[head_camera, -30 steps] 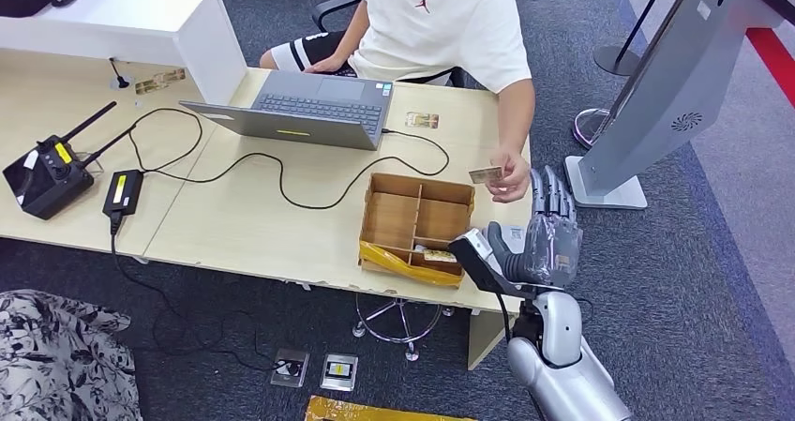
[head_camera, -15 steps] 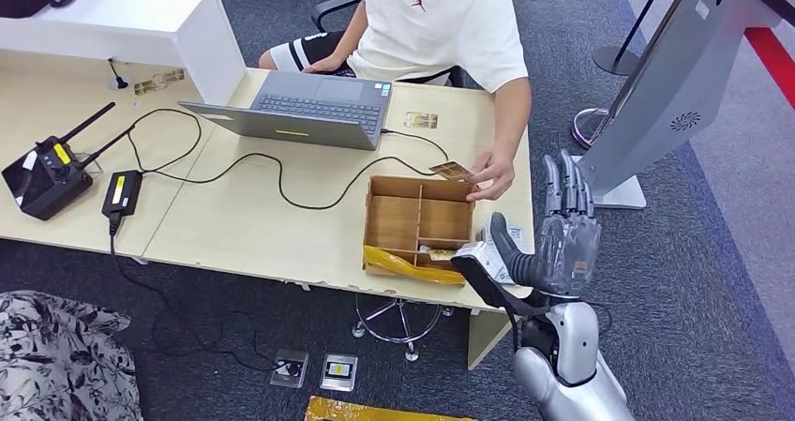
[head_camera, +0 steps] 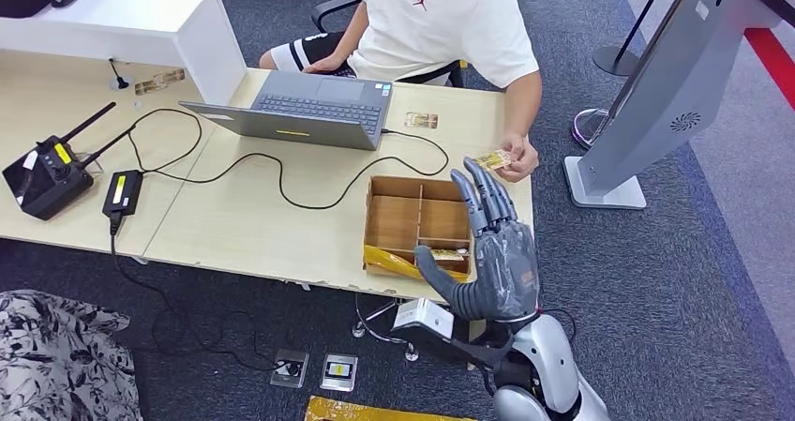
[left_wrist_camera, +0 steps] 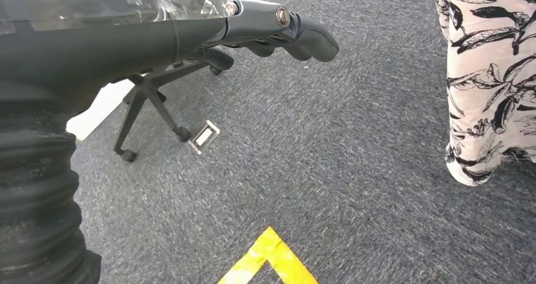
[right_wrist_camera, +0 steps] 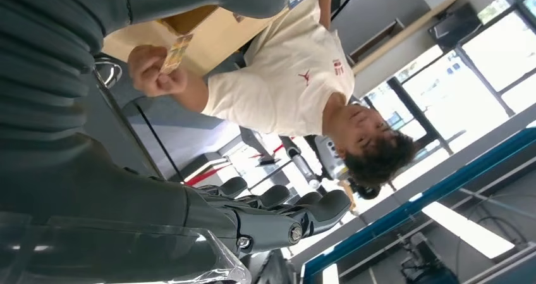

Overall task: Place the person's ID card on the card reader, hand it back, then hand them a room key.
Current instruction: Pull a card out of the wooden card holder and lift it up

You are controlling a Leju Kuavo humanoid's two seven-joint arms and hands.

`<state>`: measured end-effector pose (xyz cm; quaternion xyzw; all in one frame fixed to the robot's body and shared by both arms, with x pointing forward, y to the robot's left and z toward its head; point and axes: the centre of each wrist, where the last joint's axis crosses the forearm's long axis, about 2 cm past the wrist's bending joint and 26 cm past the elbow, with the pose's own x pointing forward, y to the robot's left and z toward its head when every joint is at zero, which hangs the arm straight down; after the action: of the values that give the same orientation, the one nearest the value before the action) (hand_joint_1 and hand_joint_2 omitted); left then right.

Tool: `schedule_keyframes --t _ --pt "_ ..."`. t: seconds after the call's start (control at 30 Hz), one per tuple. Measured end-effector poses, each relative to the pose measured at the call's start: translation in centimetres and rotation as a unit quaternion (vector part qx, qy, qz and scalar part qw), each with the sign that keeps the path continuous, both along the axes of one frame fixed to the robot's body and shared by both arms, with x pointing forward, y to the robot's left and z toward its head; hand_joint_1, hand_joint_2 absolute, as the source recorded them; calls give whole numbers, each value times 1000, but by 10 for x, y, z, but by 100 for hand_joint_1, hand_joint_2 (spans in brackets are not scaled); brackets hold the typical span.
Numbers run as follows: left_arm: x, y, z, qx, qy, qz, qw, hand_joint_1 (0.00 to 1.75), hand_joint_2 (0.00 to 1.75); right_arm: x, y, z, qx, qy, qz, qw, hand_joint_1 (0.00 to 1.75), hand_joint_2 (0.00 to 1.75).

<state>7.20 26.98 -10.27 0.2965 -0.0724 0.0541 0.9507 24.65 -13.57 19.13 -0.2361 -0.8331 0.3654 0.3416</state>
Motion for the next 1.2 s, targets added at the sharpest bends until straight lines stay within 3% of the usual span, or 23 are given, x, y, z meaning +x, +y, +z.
schedule_keyframes --t 0.27,0.6,1.2 --pt "2 0 0 0 -7 -1 1000 0 175 -5 27 -16 -101 8 35 994 0 175" --pt "2 0 0 -1 -10 5 1000 0 175 9 43 -51 -202 34 9 979 0 175" --pt "2 -1 0 -1 -9 3 1000 0 175 29 43 -89 -276 76 -38 957 0 175"
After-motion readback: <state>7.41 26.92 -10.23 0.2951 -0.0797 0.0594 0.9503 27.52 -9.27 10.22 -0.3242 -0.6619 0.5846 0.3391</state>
